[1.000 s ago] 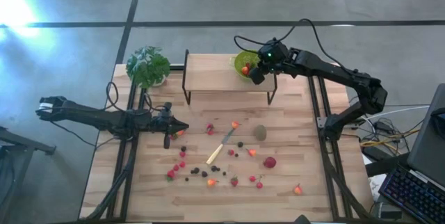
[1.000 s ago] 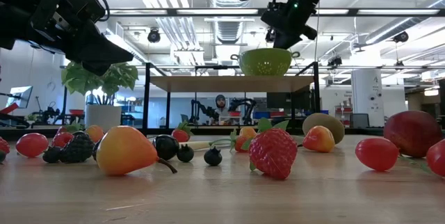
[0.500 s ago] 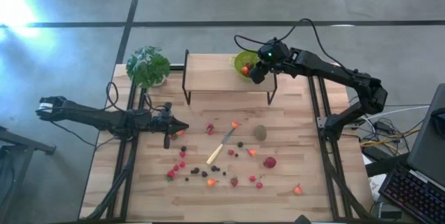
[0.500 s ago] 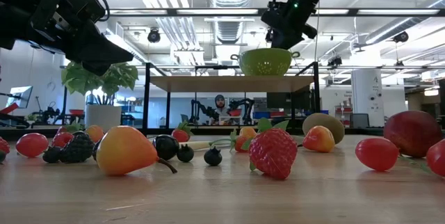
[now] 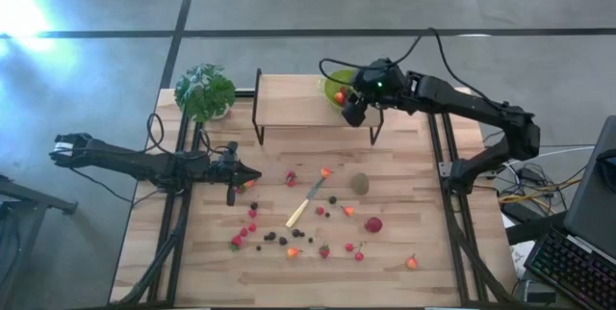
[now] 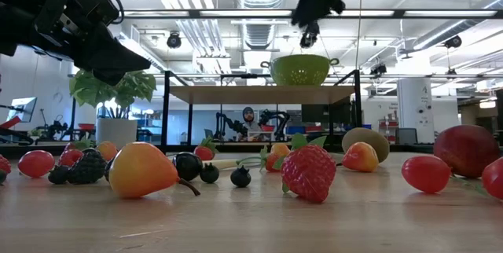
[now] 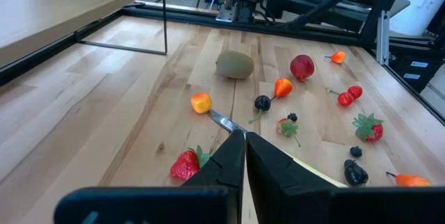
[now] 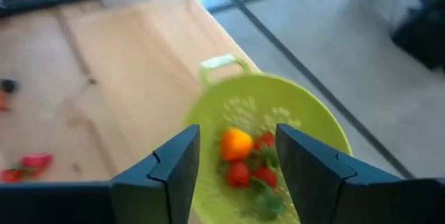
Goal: Pick & Place Fruit
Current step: Put the pear into the strainer bowl
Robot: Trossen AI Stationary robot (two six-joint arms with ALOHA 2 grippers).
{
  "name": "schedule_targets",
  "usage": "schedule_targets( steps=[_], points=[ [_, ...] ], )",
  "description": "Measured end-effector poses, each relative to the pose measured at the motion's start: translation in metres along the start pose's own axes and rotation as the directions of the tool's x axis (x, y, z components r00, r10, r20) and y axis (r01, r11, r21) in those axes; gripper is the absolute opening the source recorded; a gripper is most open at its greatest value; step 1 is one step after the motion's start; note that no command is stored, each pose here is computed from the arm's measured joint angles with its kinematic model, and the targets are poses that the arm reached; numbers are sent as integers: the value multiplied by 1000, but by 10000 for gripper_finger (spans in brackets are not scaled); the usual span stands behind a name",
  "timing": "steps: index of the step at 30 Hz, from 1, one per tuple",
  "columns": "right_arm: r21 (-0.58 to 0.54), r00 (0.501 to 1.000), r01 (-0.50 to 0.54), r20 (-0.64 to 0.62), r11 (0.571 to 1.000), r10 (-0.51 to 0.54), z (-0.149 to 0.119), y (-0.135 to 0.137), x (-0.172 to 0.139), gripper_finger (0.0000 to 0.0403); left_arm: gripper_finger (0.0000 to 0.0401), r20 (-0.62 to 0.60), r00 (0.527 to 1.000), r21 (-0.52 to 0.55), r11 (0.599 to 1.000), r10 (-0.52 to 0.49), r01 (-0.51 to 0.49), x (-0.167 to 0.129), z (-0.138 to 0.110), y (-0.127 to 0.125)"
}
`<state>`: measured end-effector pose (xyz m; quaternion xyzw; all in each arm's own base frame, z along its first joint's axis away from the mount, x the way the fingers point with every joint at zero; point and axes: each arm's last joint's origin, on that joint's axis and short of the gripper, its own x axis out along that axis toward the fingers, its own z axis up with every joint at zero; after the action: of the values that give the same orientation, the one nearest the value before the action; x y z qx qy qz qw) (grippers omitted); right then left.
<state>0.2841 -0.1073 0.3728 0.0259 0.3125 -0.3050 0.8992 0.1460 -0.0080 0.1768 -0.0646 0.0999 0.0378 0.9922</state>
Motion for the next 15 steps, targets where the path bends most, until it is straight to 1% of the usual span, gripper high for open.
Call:
schedule_targets(
  steps=[4, 7, 11, 15],
  points=[
    [-31, 997, -59, 43, 998, 61, 4, 17, -17, 160, 20, 0, 1000, 0, 1000, 0, 0, 0, 0, 0],
    [-38, 993, -103, 48, 994, 105, 2, 29, -28, 144, 20, 0, 1000, 0, 1000, 0, 0, 0, 0, 0],
    [-61, 989, -150, -24, 987, 149, -9, 45, -38, 123, 20, 0, 1000, 0, 1000, 0, 0, 0, 0, 0],
    [-71, 974, -186, -144, 980, 175, -25, 59, -50, 102, 20, 0, 1000, 0, 1000, 0, 0, 0, 0, 0]
  ],
)
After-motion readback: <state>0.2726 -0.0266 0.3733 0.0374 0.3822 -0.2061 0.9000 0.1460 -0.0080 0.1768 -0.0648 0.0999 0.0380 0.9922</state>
